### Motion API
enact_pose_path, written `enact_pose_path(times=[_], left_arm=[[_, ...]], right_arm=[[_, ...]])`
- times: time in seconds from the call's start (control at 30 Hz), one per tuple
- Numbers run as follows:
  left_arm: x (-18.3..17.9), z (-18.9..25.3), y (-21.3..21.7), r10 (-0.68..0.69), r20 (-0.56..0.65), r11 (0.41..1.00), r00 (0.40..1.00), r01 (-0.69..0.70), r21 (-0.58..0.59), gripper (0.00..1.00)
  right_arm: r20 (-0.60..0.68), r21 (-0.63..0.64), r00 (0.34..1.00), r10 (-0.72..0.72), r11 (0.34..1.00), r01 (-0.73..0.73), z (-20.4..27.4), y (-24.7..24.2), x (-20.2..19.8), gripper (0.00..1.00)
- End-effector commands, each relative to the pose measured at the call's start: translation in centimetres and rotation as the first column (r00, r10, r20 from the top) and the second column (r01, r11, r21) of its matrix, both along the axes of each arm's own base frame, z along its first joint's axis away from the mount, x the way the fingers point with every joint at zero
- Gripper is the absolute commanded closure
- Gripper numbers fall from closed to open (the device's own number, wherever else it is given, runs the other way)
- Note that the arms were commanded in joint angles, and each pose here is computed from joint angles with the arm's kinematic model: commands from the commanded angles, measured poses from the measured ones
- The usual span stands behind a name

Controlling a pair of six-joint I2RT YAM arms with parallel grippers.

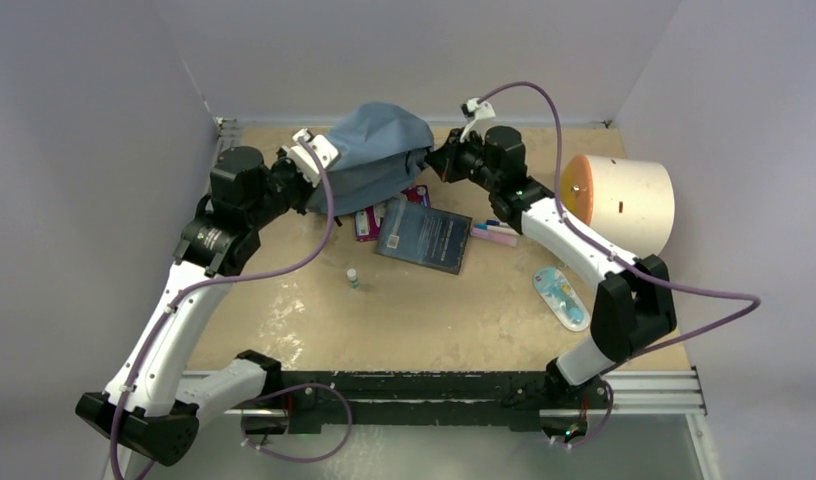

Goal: Pack the student bag
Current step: Unzip the student bag at the center of the board.

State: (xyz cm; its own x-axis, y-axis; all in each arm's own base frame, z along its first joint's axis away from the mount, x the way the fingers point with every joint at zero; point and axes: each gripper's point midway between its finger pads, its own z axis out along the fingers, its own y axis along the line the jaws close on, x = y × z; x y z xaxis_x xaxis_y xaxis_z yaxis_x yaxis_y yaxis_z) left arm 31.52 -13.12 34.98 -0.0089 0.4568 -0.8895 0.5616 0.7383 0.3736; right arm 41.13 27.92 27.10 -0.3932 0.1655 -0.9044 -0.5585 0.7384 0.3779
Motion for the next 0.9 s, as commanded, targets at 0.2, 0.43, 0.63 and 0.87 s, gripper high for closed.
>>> enact_pose_path(times=[0.2, 0.43, 0.63, 0.87], left_arm=[[-0.4, 2.4, 0.6, 0.027, 0.063, 0.999, 0.998, -0.025, -0.031, 1.0], [-0.4, 2.4, 0.6, 0.026, 0.063, 0.999, 0.998, -0.024, -0.026, 1.0], [-0.3, 2.3, 0.6, 0.025, 0.061, 0.999, 0.998, -0.023, -0.024, 1.0], [0.3, 2.4, 0.3, 0.026, 0.052, 0.999, 0.998, -0.024, -0.035, 1.0]], right_arm=[[-0.049, 0.05, 0.99, -0.129, 0.99, 0.131, -1.4, -2.9, 5.6, 1.0], [-0.181, -0.017, 0.98, -0.084, 0.996, 0.082, -7.1, -2.0, 7.6, 1.0], [-0.158, 0.008, 0.987, -0.006, 1.0, 0.007, -6.0, -1.4, 6.1, 0.85], [0.131, 0.156, 0.987, 0.096, 0.981, -0.116, 3.2, -1.7, 0.3, 0.53]])
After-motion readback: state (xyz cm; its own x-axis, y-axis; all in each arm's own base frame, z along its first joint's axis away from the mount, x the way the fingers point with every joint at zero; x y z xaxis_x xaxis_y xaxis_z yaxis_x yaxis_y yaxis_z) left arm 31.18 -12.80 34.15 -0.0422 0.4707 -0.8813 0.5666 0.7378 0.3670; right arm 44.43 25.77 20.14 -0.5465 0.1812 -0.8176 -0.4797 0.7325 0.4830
